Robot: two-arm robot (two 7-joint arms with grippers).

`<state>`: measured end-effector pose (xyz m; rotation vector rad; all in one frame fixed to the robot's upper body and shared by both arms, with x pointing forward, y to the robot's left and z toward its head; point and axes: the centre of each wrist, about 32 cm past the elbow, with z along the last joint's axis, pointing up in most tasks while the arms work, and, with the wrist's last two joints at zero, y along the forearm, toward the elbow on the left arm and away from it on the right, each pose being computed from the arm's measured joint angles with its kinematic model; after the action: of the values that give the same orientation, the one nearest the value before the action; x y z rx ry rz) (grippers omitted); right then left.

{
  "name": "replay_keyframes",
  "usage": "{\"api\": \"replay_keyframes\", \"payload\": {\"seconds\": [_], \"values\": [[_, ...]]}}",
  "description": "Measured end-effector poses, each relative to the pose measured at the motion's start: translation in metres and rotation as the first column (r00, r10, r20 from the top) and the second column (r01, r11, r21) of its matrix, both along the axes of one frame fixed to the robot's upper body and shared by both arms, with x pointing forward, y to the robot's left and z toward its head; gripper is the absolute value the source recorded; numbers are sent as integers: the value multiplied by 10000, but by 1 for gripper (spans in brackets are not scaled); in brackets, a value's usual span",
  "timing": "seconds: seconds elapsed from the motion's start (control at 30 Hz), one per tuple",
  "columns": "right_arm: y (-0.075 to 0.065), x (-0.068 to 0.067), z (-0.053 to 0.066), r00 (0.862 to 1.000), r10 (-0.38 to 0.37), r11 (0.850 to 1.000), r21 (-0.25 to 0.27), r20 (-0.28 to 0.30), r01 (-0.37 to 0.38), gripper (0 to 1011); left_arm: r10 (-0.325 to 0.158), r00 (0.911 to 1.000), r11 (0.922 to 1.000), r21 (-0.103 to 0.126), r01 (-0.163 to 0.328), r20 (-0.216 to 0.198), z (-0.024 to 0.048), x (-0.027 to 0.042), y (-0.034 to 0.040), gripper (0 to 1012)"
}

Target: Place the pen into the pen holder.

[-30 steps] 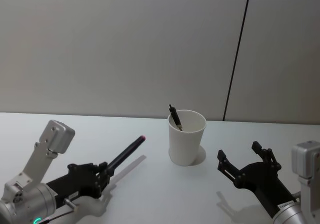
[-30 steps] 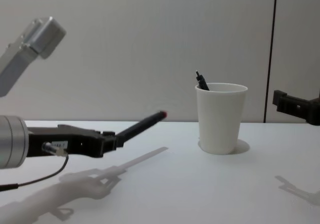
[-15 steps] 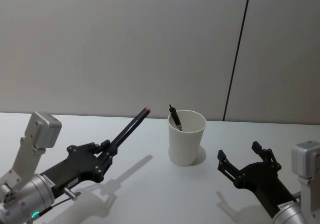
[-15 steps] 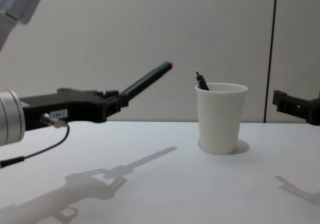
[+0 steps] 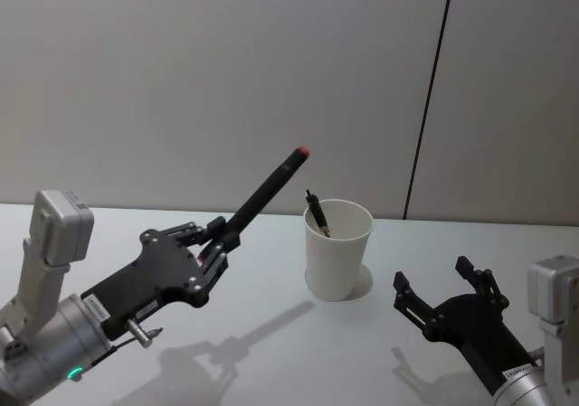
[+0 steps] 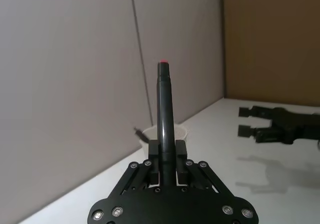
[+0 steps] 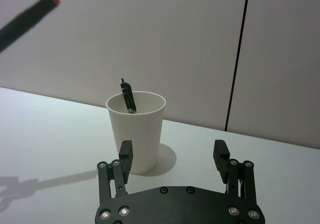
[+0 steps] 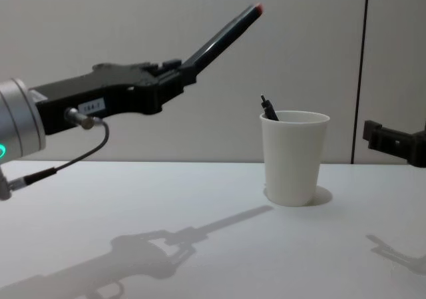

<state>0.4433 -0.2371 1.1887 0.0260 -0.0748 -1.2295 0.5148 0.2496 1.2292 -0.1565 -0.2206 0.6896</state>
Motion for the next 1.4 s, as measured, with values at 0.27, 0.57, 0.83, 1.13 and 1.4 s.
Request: {"api": "replay_keyframes", "payload": {"seconds": [0.27, 0.57, 0.83, 1.13, 1.4], "values": [[0, 0, 0, 10000, 0, 10000, -1, 0, 0, 1001, -1022, 9925, 9933, -465, 1054, 672, 26, 80, -90, 191], [0, 0, 0, 10000, 0, 10000, 0, 0, 0, 1001, -2315, 9657, 9661, -891, 2424, 1177, 25, 208, -234, 191], [0, 0, 0, 10000, 0, 10000, 0, 0, 0, 1001, -3500, 9262, 9212, -1279, 3674, 1401, -9, 346, -395, 191], [0, 0, 0, 10000, -1, 10000, 0, 0, 1, 1001, -4699, 8718, 8550, -1744, 4885, 1384, -88, 516, -586, 191], [0, 0, 0, 10000, 0, 10000, -1, 0, 0, 1001, -5194, 8449, 8226, -1930, 5349, 1282, -131, 595, -689, 191]]}}
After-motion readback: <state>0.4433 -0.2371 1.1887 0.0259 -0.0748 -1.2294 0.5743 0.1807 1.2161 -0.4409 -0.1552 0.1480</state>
